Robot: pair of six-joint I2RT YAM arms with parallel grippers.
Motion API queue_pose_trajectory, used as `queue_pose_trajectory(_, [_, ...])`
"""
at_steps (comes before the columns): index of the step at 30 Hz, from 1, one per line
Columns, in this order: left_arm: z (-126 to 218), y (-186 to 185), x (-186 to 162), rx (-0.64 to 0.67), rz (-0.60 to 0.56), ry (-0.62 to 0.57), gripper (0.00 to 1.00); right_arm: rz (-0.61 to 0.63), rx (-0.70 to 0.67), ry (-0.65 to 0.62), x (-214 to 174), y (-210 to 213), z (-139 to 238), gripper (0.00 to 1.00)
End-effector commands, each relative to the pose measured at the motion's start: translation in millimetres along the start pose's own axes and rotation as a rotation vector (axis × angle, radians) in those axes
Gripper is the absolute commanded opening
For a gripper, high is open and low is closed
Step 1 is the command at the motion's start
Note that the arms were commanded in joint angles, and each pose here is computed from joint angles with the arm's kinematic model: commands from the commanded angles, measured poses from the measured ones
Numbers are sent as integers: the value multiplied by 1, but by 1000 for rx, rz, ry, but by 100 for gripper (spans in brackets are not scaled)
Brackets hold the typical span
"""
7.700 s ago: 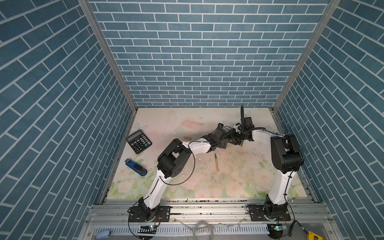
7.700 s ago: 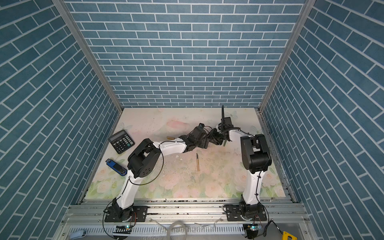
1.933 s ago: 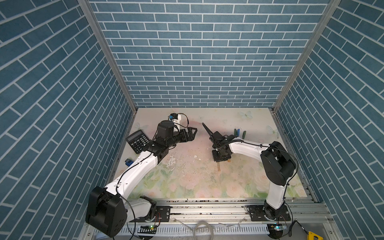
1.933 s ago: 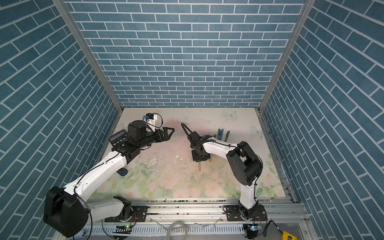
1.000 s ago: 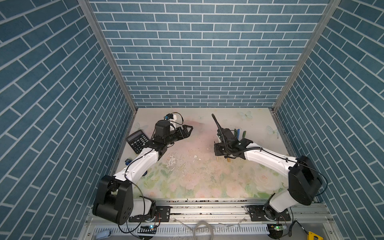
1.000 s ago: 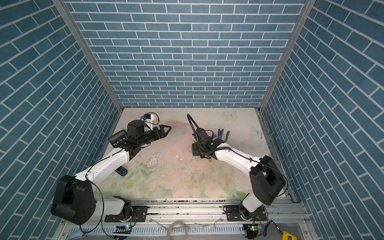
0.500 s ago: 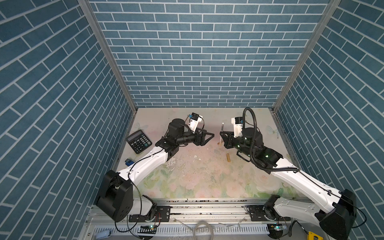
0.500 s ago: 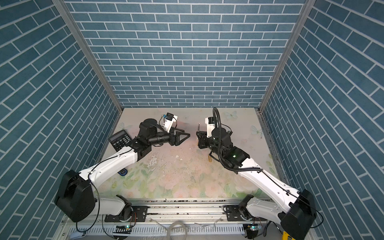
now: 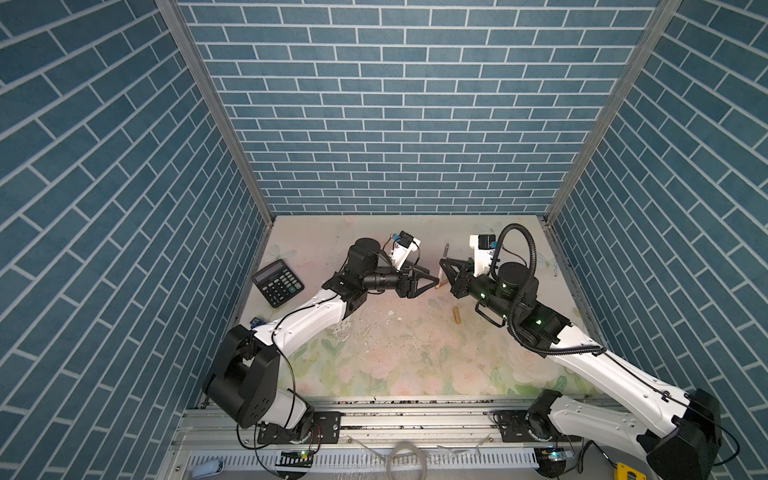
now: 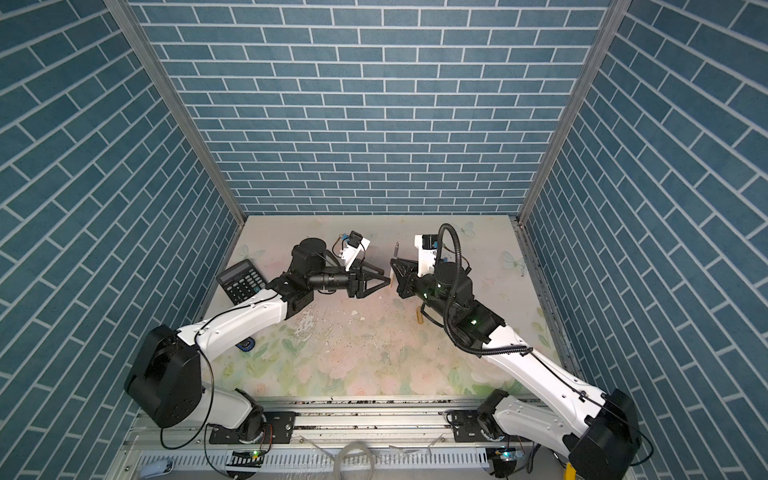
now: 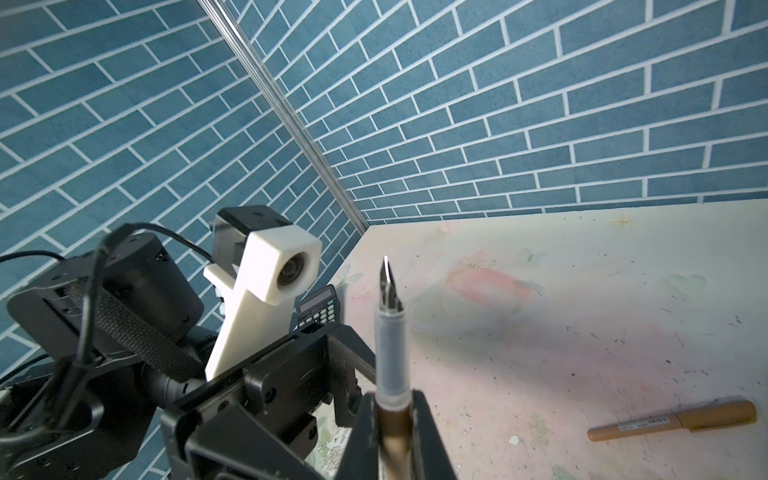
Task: Insert the pens into the pen caps
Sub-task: 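Close the left gripper on the upright fountain pen beside the right gripper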
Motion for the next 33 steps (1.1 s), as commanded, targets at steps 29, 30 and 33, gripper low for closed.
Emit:
queue_pose_trajectory(29, [-4,-5,0,-71,19,9,23,-113,99,8,-14,2,-22,4])
queue_pose_trajectory(30, [-3,-5,1,-66,17,3,20,-114,98,12,-15,1,-22,4])
queue_pose_trajectory(33, [-2,-6,2,-65,18,-16,17,-120,102,22,-17,1,-24,4])
Point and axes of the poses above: each gripper's point midway between its finger pads, its own z axis back along the fingers, its own y axis along the line the jaws close on, x = y × z, the point moved 8 cm from there along z, back along the fingers, and after that the axes turned 6 degrees about z, right-handed, at the moved point
